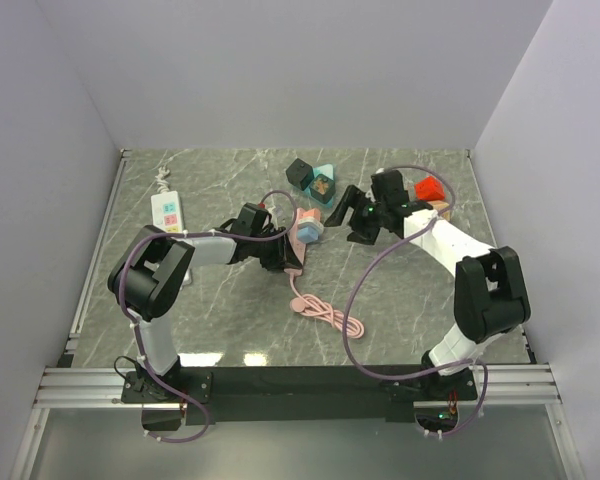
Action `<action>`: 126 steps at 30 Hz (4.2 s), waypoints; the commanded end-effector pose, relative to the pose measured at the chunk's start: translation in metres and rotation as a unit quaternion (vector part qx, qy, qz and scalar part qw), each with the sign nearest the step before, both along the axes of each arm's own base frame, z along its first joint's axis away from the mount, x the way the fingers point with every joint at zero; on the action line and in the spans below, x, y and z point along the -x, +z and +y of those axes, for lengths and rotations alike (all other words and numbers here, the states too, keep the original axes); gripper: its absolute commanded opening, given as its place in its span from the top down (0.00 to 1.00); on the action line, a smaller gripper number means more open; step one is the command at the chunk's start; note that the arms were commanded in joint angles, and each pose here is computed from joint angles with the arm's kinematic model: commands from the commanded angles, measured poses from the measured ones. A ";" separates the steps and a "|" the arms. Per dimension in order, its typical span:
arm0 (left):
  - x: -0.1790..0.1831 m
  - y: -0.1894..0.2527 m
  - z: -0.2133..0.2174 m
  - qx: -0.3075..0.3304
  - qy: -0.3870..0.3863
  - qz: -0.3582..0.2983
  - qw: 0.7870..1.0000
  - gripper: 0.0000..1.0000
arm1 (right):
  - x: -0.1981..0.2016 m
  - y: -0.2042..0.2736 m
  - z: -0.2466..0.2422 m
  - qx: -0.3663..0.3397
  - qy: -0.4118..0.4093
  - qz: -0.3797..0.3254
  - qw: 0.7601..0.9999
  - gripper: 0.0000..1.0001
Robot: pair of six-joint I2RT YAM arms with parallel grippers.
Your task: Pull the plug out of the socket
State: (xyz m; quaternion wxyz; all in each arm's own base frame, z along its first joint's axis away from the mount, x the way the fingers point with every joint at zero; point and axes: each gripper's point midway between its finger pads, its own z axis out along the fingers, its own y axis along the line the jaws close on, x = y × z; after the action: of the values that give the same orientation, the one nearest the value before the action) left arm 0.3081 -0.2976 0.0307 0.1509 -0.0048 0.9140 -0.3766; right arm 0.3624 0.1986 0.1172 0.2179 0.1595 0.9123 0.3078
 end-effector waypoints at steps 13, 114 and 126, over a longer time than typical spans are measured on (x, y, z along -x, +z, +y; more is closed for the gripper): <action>0.011 -0.012 0.009 -0.021 0.000 0.026 0.999 0.99 | 0.015 0.009 0.067 -0.027 0.098 -0.051 0.994 0.14; 0.016 -0.020 0.021 -0.017 0.006 0.044 0.999 0.99 | -0.066 -0.056 -0.094 0.030 -0.204 0.042 0.978 0.51; 0.019 -0.019 0.021 -0.015 0.005 0.044 0.999 0.99 | -0.073 -0.027 -0.113 0.042 -0.221 0.031 0.974 0.15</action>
State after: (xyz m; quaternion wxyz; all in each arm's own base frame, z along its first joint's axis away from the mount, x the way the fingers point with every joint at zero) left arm 0.3130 -0.2903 0.0308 0.1531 -0.0069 0.9059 -0.3948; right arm 0.4262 0.0949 0.0591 0.2276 0.3603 0.8801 0.2092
